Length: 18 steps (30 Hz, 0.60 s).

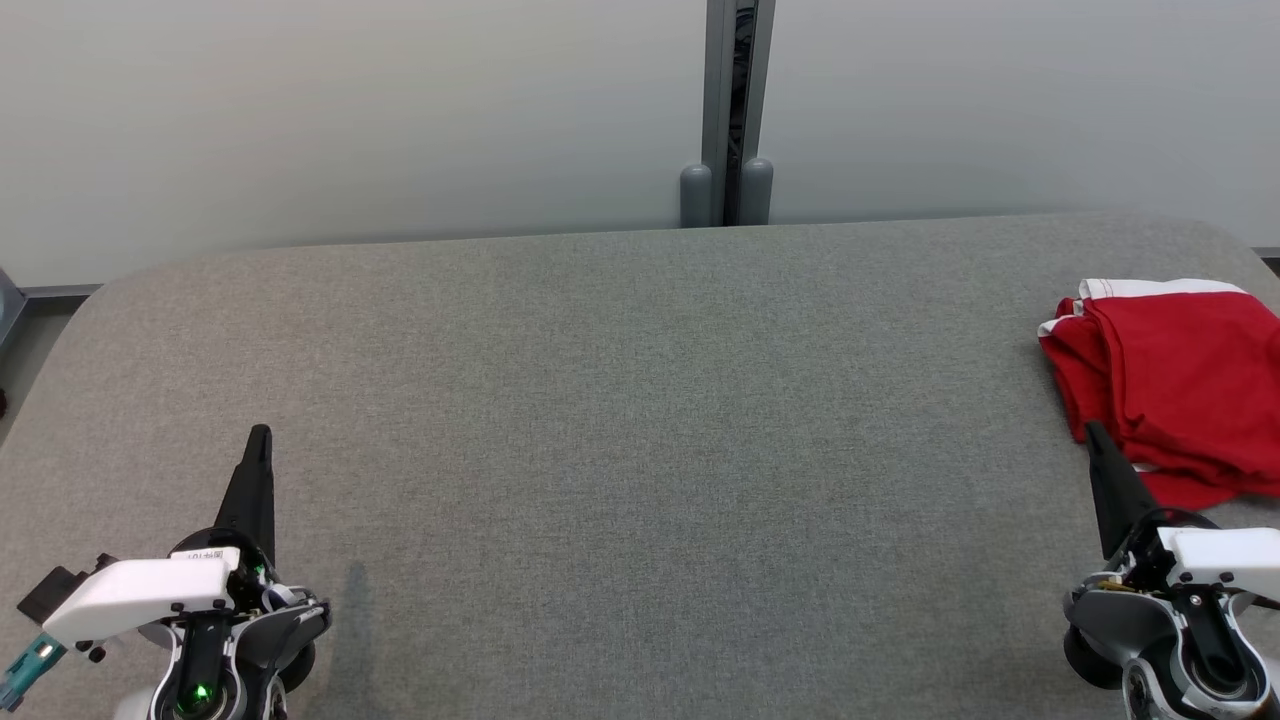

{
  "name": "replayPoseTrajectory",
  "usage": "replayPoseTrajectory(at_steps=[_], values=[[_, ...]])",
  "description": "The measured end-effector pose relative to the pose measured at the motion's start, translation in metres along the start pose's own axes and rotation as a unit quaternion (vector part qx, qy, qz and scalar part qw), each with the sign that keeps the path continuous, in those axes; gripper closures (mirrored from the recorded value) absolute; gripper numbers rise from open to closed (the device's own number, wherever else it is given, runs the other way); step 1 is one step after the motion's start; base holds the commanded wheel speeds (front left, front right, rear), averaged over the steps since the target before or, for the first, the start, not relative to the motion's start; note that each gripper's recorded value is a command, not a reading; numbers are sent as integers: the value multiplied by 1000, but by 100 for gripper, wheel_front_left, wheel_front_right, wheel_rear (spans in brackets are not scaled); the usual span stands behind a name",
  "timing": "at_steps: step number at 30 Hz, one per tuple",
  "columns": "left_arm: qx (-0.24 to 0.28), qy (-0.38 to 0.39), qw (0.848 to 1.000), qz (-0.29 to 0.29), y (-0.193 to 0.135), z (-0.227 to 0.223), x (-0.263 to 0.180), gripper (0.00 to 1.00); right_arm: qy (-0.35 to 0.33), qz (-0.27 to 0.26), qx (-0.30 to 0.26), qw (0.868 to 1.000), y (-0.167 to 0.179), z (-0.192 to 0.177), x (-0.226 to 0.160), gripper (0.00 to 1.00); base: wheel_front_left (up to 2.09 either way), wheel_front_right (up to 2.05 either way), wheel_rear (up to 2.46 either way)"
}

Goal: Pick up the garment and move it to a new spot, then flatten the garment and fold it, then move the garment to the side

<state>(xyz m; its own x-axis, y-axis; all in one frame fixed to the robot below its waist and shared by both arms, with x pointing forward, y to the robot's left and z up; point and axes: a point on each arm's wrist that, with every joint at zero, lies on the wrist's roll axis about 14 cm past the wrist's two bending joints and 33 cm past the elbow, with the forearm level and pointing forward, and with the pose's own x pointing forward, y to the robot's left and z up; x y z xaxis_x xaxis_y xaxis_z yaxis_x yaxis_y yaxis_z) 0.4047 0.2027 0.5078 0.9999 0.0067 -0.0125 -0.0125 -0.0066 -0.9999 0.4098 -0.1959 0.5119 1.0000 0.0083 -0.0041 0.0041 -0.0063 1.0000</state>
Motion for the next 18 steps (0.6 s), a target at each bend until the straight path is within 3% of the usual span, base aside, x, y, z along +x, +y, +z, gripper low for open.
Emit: replayPoseTrajectory(at_steps=[18], values=[[0,0,1000,0,0,0,0,100,0,0,0,1000,0,0,0,100,0,0,0]])
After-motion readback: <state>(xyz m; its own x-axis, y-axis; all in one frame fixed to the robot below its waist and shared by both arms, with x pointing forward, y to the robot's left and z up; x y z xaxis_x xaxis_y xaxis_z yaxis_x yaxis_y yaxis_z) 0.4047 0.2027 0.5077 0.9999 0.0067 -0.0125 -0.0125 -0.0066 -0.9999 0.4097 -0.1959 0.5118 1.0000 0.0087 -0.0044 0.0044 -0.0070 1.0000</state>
